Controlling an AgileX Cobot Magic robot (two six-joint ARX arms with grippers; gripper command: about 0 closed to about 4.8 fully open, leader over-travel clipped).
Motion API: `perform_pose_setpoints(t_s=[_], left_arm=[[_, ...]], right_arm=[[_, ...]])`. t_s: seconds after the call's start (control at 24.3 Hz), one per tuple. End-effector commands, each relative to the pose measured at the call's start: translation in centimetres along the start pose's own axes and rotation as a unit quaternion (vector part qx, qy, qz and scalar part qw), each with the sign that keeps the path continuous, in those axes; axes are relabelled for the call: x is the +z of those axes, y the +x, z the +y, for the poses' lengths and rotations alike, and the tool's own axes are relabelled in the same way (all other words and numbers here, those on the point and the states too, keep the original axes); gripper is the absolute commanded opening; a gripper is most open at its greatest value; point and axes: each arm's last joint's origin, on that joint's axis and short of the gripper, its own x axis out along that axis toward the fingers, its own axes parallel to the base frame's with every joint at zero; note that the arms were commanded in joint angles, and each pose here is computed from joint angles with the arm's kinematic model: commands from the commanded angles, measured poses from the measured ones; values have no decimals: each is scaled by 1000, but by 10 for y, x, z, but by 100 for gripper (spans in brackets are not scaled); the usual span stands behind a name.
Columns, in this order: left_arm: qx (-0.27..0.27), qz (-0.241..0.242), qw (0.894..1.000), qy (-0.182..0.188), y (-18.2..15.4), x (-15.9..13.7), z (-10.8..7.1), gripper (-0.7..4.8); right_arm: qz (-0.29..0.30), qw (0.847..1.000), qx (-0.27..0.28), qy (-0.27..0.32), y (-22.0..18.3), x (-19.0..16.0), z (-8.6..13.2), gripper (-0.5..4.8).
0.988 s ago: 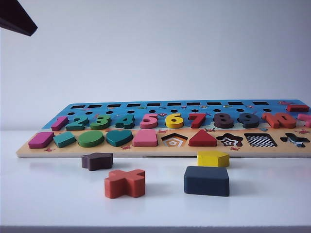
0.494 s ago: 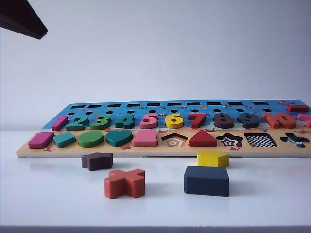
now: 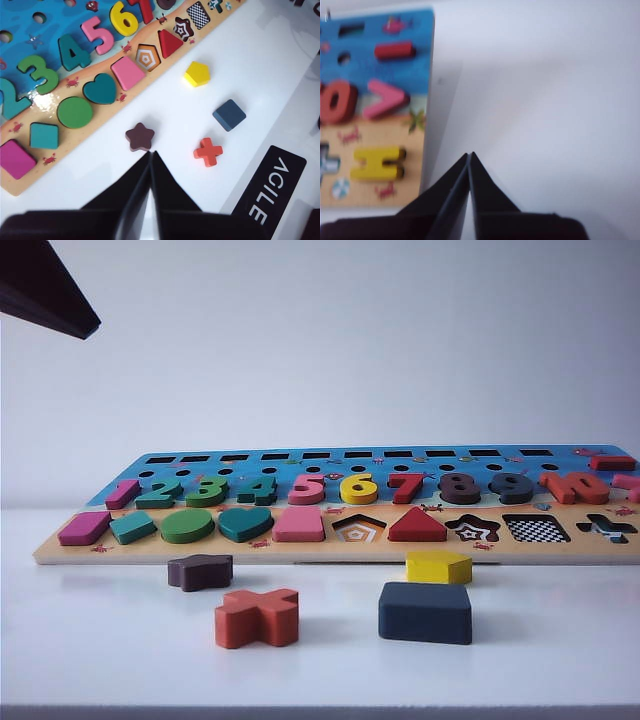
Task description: Insert the cube into the slot.
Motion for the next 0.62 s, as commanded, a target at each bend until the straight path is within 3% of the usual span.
perform_pose_setpoints(t_s=[0.04,0.21,0.41,0.62], left_arm=[[4,-8,1000,-4,-1,2,1,10],[17,-7,1000,-21,-1,2,4,10],[27,-2,999,-30,0,2,8,10],[31,4,999,-32,4,-3,9,10]], right_arm=[[14,1000,26,-4,0,14,7,-4],[32,997,72,-14,2,39,21,-4],[43,988,146,20,0,85,47,-4],[115,969,217,3,-2,118,70,-4]])
